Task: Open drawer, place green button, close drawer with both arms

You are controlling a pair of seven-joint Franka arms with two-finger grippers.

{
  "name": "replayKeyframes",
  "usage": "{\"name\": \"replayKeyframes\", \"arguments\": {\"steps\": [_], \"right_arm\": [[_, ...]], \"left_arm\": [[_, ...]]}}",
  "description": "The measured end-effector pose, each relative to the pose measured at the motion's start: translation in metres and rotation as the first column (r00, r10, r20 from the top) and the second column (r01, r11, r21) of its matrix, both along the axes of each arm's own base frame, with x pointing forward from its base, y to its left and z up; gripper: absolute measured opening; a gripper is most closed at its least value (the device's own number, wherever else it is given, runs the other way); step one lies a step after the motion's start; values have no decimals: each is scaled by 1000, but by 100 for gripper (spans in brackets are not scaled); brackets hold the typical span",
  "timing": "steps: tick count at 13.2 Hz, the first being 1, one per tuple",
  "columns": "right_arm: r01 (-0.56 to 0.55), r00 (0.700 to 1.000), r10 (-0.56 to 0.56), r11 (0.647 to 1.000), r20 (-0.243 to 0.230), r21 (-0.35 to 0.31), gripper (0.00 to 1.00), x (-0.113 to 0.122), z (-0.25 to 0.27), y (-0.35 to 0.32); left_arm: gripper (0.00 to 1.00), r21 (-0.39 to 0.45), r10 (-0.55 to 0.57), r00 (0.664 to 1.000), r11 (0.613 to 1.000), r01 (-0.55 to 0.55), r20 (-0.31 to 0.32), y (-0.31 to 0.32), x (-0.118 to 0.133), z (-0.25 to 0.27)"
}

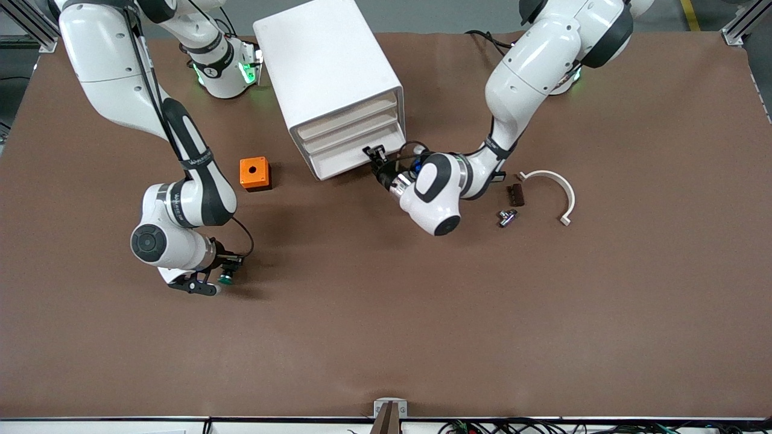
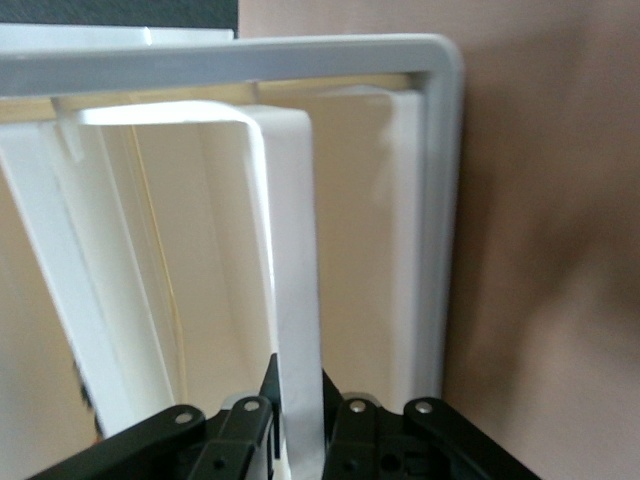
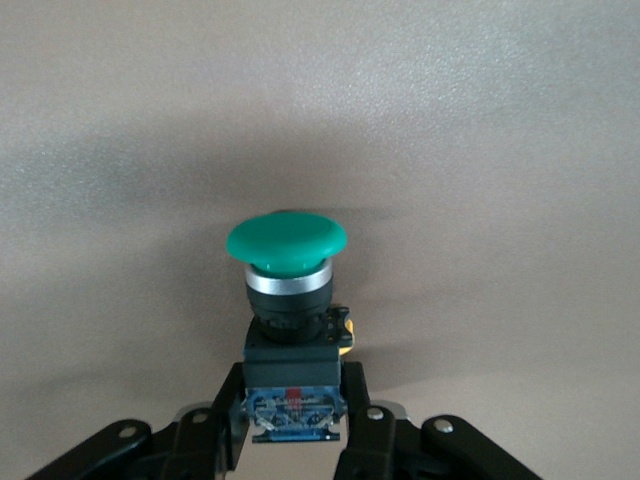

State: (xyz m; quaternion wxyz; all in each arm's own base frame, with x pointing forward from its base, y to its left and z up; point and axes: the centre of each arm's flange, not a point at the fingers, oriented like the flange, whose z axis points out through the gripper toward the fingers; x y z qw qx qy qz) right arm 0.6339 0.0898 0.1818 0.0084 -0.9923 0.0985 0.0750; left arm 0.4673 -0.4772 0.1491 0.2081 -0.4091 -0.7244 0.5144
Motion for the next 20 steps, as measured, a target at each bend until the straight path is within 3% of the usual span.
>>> {"name": "replayKeyframes", "arguments": {"steps": [3,7,11,13,17,19,20], "right_arm": [[-9,1000,9,1000,-18,1,41,1,9,5],[-3,991,2,1000,-131,-8,41,-2,71,28],[55,977,-77,992,-199,-111,41,-27,148,67],[111,967,-148,978,-206,-178,41,-55,186,115],[258,943,-304,925,-135,-279,41,-119,222,223],[352,908,-398,894,-129,-276,41,-145,220,266],[410,881,-453,875,-138,-257,41,-151,219,280]], "left_arm": [[9,-16,26,999,1000,-25,44,25,32,5],[9,-31,37,993,999,-34,109,44,59,12],[12,-64,40,986,998,-30,162,58,76,15],[27,-78,49,975,996,-32,215,64,85,16],[76,-72,61,955,997,-42,290,80,107,24],[99,-38,21,932,999,-8,362,89,124,41],[100,-17,1,915,1000,6,403,97,134,54]]}}
